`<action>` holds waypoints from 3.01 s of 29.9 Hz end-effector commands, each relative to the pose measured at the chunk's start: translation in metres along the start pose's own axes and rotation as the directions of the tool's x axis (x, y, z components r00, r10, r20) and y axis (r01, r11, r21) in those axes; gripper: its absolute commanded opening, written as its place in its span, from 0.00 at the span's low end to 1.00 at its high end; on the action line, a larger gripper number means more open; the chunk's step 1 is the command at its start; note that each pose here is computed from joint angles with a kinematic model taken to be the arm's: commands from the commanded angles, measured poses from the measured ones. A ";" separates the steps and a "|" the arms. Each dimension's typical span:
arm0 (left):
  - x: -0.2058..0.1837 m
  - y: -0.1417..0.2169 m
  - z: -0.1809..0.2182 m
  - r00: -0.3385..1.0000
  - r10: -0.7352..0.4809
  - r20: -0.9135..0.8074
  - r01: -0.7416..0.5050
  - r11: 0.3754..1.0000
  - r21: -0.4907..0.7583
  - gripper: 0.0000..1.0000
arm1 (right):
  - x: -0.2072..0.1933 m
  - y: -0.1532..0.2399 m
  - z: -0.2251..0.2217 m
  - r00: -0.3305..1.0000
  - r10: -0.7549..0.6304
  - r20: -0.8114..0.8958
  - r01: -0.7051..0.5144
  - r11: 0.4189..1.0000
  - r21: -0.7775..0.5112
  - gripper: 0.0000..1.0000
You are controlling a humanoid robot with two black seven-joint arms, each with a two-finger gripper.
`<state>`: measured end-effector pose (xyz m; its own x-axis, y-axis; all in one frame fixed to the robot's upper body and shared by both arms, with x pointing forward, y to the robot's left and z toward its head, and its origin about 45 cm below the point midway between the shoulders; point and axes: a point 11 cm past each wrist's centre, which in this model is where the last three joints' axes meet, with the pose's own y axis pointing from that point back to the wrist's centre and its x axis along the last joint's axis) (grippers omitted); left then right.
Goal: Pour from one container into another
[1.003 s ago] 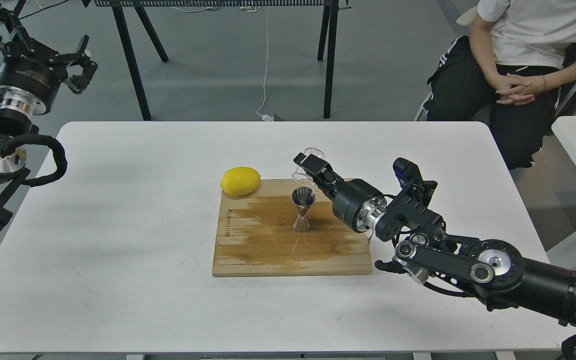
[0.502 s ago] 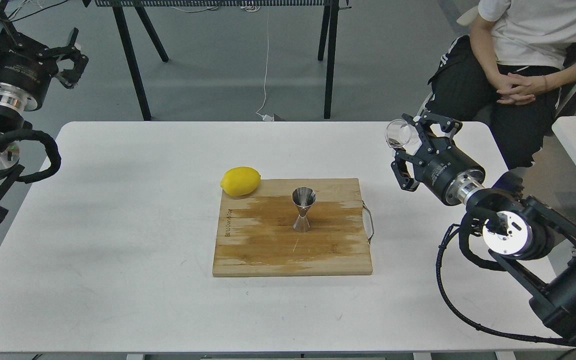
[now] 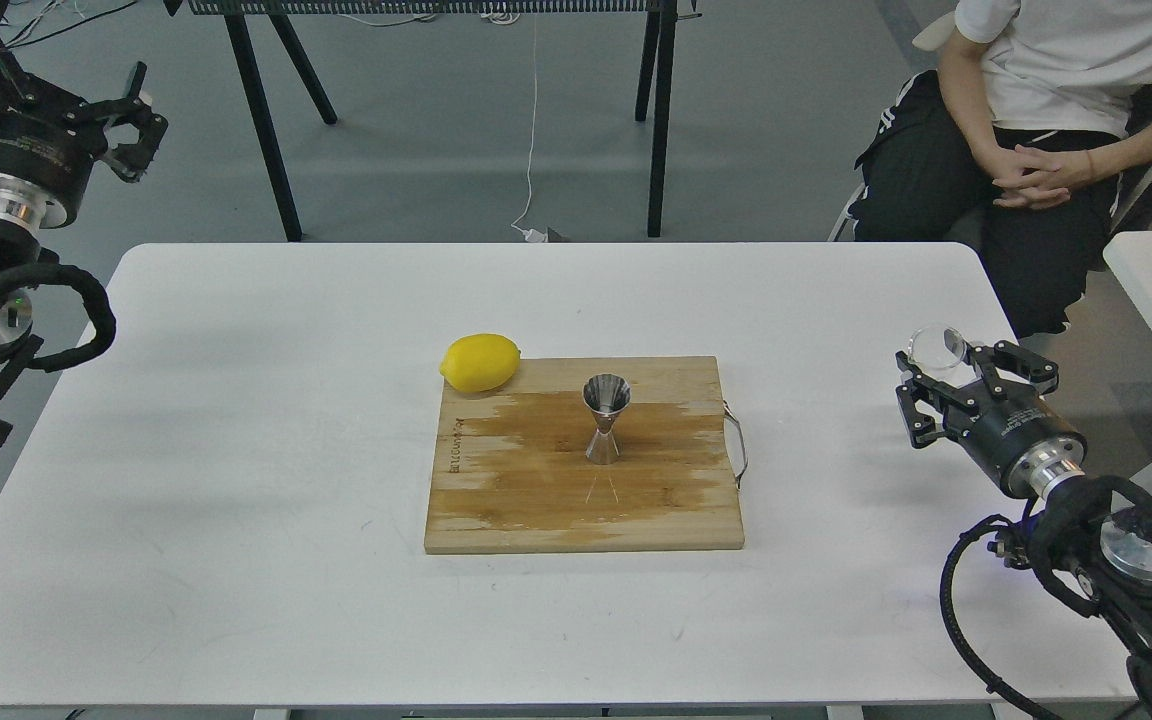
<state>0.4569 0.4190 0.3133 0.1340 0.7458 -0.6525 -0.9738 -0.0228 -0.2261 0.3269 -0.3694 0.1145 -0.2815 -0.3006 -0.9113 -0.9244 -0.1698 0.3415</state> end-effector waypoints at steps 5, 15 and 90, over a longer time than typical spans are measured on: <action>0.000 0.000 -0.001 1.000 -0.001 0.000 0.001 1.000 0.003 1.00 | 0.024 -0.011 0.026 0.995 0.029 0.098 -0.027 0.999 -0.022 0.40; 0.000 0.001 -0.002 1.000 0.000 -0.002 0.000 1.000 0.004 1.00 | 0.052 -0.029 0.064 0.980 0.076 0.187 -0.073 0.997 -0.022 0.48; 0.004 0.002 -0.006 1.000 0.010 0.000 -0.010 1.000 0.011 1.00 | -0.121 -0.033 -0.072 0.919 -0.363 -0.151 0.385 0.909 0.160 1.00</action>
<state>0.4563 0.4191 0.3114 0.1327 0.7475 -0.6508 -0.9745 -0.0214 -0.2233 0.3907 -0.3929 0.1976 0.0434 -0.2830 -0.9581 -0.9936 -0.1126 -0.0118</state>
